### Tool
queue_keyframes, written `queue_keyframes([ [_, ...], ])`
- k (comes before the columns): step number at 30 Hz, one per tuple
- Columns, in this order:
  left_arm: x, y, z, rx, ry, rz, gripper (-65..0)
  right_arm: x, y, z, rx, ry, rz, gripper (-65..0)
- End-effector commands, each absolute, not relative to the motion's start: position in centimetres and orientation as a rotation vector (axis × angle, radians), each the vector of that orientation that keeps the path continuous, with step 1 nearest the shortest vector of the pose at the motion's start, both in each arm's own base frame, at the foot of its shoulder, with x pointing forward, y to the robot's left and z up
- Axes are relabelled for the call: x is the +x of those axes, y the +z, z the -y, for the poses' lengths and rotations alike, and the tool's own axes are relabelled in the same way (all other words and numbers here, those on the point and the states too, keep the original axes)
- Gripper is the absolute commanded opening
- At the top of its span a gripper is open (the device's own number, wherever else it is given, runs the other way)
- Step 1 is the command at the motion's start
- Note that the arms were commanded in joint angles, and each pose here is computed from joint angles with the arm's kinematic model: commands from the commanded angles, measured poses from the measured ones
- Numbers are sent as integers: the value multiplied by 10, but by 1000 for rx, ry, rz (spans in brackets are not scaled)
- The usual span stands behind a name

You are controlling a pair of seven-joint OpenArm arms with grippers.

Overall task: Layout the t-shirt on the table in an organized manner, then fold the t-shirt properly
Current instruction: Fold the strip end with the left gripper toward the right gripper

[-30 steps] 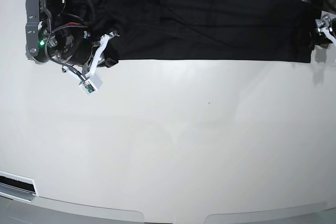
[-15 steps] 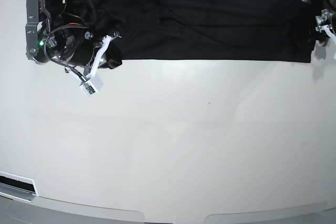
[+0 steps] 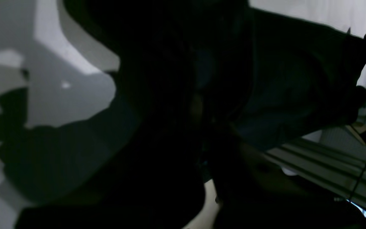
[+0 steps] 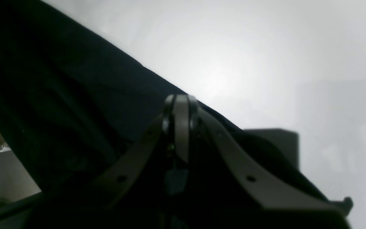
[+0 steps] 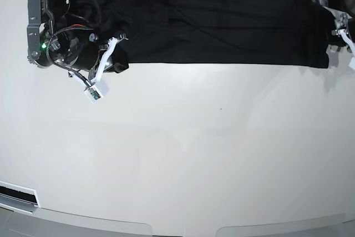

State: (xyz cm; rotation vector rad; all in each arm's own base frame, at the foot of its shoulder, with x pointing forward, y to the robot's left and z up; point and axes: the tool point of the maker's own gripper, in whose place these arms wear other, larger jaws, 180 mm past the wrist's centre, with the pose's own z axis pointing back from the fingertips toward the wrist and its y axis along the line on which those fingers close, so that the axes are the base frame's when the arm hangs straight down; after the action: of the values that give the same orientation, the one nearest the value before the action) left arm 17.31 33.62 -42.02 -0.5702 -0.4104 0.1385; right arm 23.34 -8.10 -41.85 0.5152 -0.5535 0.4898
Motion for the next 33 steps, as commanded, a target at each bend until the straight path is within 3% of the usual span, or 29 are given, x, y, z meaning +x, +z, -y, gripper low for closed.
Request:
queue_keyframes([
  [1, 184, -407, -344, -564, 120, 452, -650, 243, -407, 80, 525, 493, 604, -650],
  [20, 221, -336, -431, -321, 87, 617, -650, 243, -406, 79, 529, 515, 608, -650],
  [25, 214, -325, -398, -534, 100, 570, -650, 243, -406, 79, 530, 514, 609, -650],
  [33, 215, -315, -354, -552, -96, 533, -650, 246, -403, 78, 536, 509, 630, -650],
])
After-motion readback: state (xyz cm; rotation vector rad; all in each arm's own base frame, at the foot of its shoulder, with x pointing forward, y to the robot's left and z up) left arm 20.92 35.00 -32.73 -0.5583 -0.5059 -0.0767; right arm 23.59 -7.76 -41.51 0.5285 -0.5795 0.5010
